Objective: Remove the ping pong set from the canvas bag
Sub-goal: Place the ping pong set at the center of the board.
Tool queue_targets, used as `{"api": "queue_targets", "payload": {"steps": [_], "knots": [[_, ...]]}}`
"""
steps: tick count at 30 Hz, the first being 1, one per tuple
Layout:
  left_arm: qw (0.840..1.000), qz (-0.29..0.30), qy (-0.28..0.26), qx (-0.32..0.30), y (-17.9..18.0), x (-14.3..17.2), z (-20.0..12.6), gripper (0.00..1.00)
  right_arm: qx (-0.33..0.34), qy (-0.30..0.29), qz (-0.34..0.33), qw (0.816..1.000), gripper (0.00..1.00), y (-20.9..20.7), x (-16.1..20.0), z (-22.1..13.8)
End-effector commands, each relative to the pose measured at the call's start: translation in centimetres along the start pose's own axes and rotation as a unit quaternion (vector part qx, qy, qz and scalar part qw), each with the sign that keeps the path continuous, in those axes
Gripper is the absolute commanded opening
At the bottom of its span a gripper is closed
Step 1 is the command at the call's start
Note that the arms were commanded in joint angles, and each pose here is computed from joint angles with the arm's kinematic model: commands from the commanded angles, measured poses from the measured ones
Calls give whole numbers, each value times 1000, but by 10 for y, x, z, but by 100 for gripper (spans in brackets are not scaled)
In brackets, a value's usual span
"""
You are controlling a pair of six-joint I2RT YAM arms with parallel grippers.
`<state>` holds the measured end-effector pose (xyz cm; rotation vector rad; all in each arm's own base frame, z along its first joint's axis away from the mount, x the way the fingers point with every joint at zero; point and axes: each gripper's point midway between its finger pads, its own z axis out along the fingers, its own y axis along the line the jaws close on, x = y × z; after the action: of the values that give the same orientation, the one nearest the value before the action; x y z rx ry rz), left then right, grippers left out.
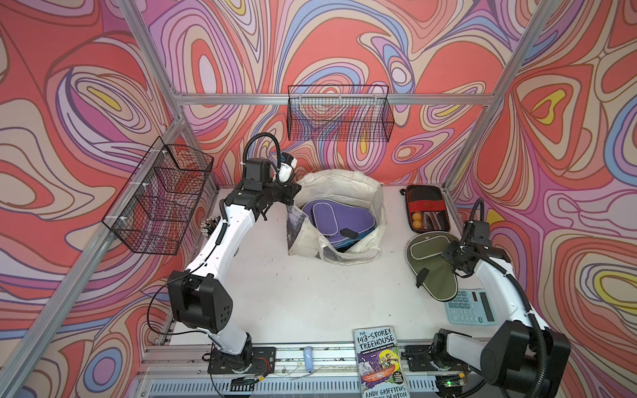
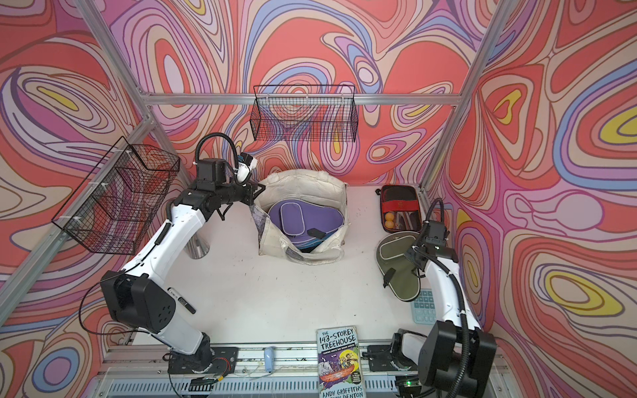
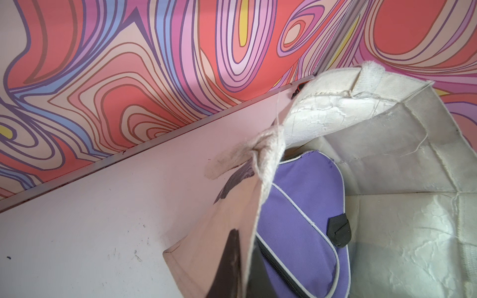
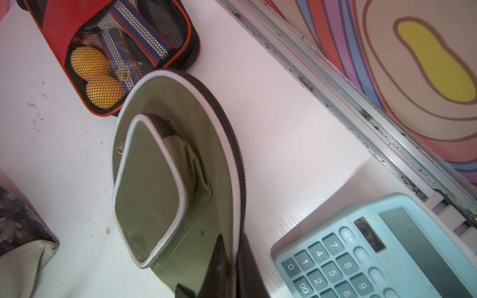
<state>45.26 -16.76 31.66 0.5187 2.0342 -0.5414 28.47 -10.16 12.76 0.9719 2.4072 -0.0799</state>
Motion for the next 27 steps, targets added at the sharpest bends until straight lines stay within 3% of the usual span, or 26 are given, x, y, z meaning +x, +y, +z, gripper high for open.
{"api": "queue_targets", "payload": {"steps": [1, 20, 27], "knots": [[998, 26, -62, 4, -8, -37, -25, 0, -7, 9, -3, 1000, 0, 2, 5, 10], [998, 25, -60, 5, -7, -37, -23, 0, 13, 34, -3, 999, 7, -8, 25, 33], [998, 24, -59, 4, -7, -37, -23, 0, 32, 32, -5, 999, 20, -15, 27, 38]]}}
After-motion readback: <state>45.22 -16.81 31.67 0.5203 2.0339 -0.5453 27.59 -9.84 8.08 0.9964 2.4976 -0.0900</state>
